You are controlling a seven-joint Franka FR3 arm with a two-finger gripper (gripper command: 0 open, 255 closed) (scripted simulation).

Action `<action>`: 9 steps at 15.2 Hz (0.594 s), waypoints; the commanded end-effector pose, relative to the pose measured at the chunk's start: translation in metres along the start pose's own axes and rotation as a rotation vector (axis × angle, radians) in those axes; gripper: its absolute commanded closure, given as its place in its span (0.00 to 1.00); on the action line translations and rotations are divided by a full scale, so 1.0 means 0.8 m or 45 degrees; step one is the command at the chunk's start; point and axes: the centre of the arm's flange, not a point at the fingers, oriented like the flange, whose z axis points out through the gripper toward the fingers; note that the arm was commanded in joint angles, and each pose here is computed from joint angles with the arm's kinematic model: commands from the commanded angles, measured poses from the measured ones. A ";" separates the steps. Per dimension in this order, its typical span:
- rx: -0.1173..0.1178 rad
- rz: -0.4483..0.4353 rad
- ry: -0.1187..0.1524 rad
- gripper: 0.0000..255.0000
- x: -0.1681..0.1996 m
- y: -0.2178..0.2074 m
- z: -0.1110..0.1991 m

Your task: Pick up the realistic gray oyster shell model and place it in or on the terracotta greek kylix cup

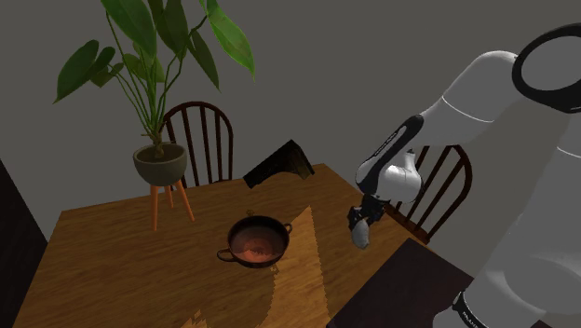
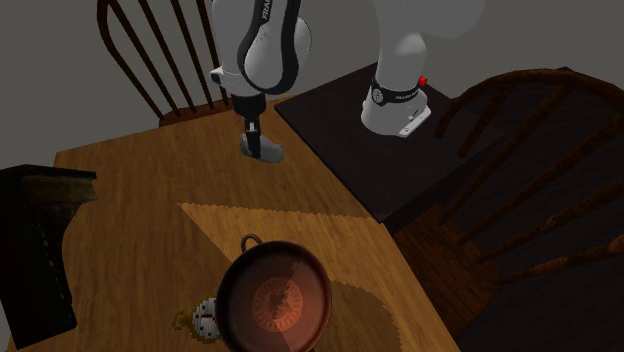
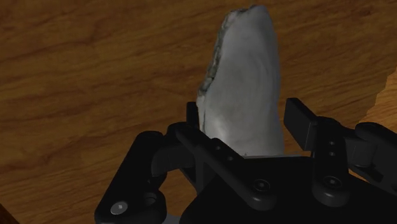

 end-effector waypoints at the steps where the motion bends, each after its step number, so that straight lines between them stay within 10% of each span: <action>1: -0.001 -0.001 -0.001 1.00 0.001 -0.003 -0.013; 9: -0.001 -0.001 -0.001 1.00 0.005 -0.010 -0.065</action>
